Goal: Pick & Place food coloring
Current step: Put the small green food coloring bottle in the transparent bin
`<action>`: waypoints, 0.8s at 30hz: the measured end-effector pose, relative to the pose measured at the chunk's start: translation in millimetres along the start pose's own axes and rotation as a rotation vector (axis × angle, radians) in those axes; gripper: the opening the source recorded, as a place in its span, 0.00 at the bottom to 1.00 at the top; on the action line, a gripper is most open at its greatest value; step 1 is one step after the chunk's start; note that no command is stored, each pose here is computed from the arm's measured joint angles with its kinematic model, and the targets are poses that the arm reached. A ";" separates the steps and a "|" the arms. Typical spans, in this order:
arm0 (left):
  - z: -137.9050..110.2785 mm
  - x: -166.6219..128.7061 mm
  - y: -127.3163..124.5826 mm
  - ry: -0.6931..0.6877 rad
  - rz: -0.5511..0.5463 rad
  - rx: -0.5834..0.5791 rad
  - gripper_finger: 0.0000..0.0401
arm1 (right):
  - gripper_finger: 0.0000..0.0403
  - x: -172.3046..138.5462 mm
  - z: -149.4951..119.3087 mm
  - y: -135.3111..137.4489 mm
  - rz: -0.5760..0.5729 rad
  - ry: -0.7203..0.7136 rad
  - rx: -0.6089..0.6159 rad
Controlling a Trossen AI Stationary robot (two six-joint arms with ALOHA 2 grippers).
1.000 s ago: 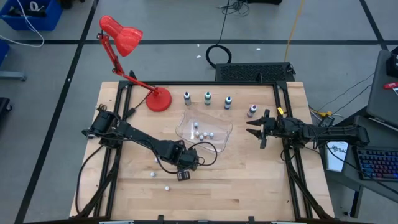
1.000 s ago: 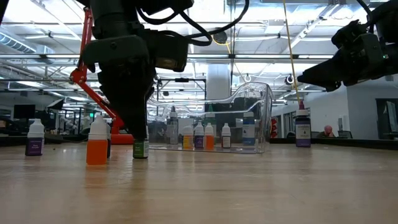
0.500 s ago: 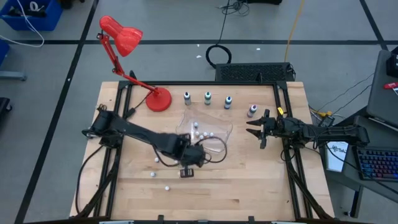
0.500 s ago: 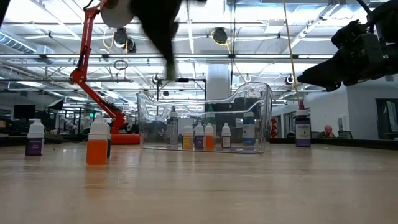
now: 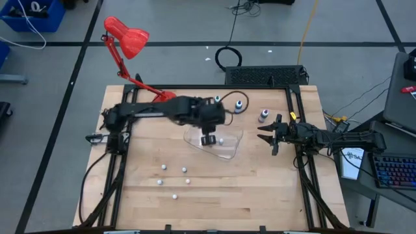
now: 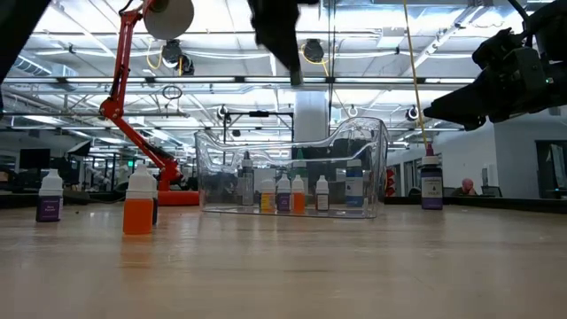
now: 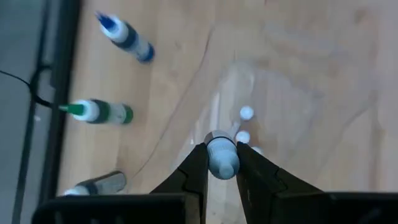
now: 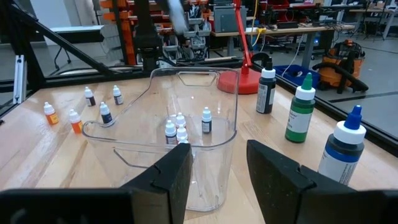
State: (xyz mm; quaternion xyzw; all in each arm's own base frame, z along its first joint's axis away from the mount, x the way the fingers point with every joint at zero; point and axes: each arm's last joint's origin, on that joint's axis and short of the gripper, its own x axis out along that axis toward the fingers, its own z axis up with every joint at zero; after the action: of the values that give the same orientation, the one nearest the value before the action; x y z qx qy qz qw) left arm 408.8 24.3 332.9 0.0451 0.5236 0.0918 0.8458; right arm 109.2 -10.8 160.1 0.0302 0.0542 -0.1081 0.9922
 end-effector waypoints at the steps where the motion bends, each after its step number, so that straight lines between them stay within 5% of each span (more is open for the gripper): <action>1: 0.1 12.2 2.6 0.030 -0.016 0.008 0.15 | 0.36 0.0 0.0 0.0 0.000 0.000 0.000; 13: -5.7 110.9 4.7 0.218 -0.136 0.110 0.15 | 0.36 0.0 0.1 0.0 0.000 -0.001 0.000; 24: -7.4 137.2 9.4 0.217 -0.126 0.127 0.15 | 0.36 0.0 0.1 0.0 0.000 -0.001 0.000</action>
State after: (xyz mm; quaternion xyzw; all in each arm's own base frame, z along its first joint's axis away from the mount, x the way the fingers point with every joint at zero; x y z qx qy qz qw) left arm 460.9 61.2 210.8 0.0553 0.6186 0.0095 0.7837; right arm 109.1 -10.8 160.2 0.0303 0.0539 -0.1081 0.9922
